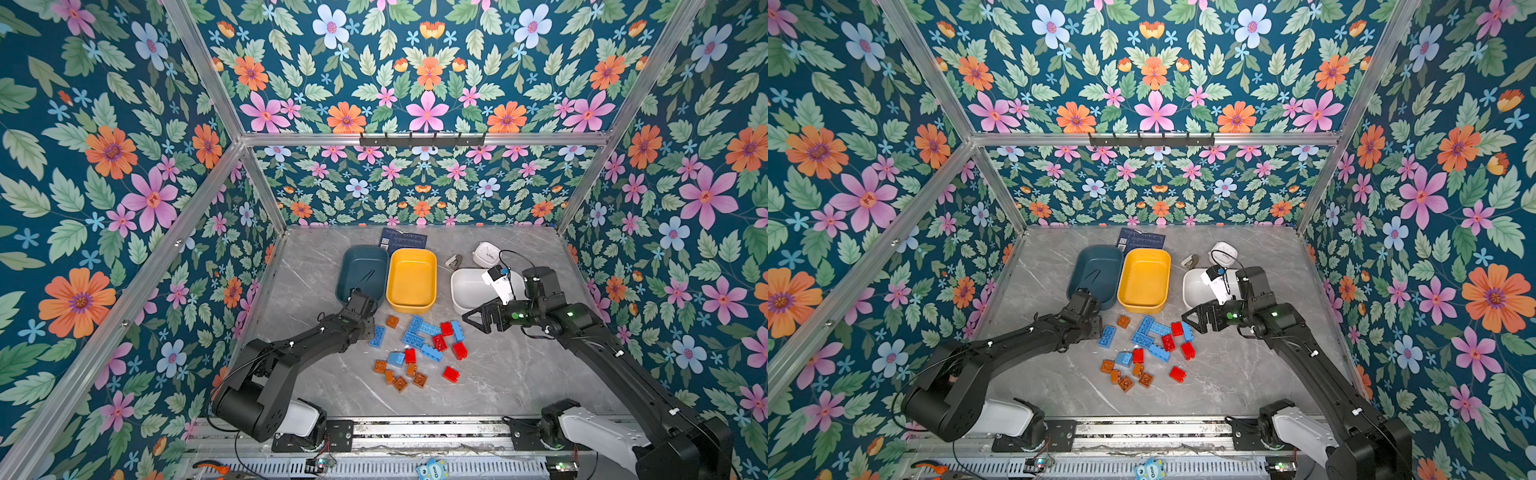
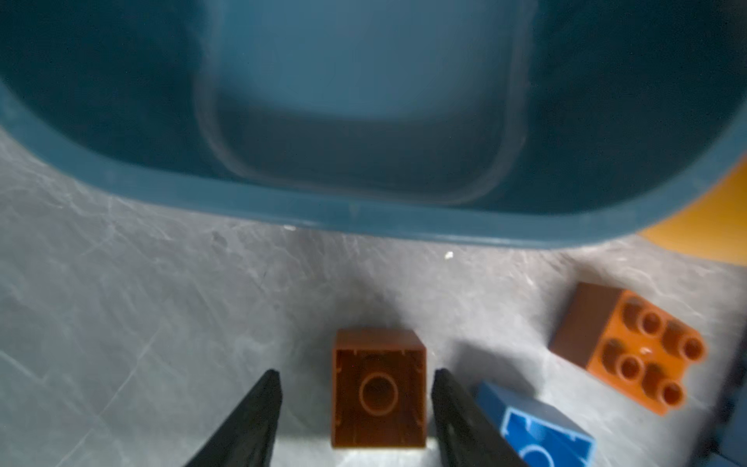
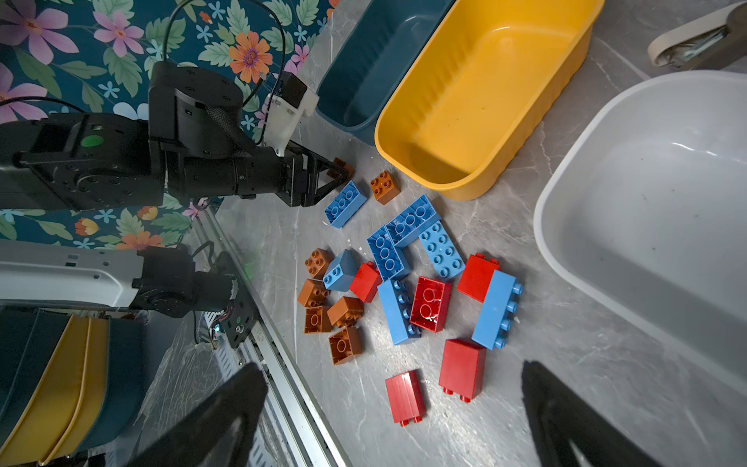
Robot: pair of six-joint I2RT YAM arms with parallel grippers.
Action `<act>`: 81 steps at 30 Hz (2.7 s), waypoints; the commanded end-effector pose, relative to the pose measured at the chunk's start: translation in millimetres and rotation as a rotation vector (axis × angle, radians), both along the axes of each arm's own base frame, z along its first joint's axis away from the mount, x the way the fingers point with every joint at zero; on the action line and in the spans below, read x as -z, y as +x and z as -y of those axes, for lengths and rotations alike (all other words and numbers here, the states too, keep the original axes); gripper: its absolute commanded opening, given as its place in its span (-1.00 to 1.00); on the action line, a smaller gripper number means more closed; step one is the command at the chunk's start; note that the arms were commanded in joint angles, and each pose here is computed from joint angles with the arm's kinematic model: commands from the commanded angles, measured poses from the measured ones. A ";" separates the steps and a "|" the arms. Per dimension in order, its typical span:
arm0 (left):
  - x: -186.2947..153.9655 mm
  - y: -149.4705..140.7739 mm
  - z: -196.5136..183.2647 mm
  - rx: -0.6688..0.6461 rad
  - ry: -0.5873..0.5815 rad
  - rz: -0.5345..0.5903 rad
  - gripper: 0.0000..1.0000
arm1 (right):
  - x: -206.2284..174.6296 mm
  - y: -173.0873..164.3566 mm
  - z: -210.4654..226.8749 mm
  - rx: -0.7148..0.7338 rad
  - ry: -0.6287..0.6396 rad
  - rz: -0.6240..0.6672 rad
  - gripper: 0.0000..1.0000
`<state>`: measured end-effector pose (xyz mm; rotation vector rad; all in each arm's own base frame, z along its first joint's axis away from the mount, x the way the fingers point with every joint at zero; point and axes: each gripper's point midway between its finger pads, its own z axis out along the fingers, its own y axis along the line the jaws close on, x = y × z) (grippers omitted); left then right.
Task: Sort the legos into containers by color
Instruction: Pick up the lego from the middle-left of the table, then place the lego in the container, then pick up the lego from the center of the table.
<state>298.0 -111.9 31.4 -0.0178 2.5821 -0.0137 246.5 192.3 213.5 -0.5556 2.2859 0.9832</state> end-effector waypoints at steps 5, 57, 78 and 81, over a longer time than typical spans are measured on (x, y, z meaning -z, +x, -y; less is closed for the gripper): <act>4.9 3.0 -0.3 -0.003 0.018 0.015 -0.31 | 3.1 0.9 1.6 -0.001 -0.021 0.010 0.98; -99.5 108.0 22.3 0.115 0.001 0.079 0.69 | 0.4 14.0 -14.6 -0.047 0.046 -0.023 0.98; -15.7 -40.1 59.1 0.190 -0.029 -0.102 0.49 | 9.5 8.3 -17.1 -0.074 0.048 -0.070 0.98; -2.1 -43.9 57.7 0.193 -0.014 -0.121 0.29 | 11.2 6.6 -15.0 -0.067 0.041 -0.073 0.98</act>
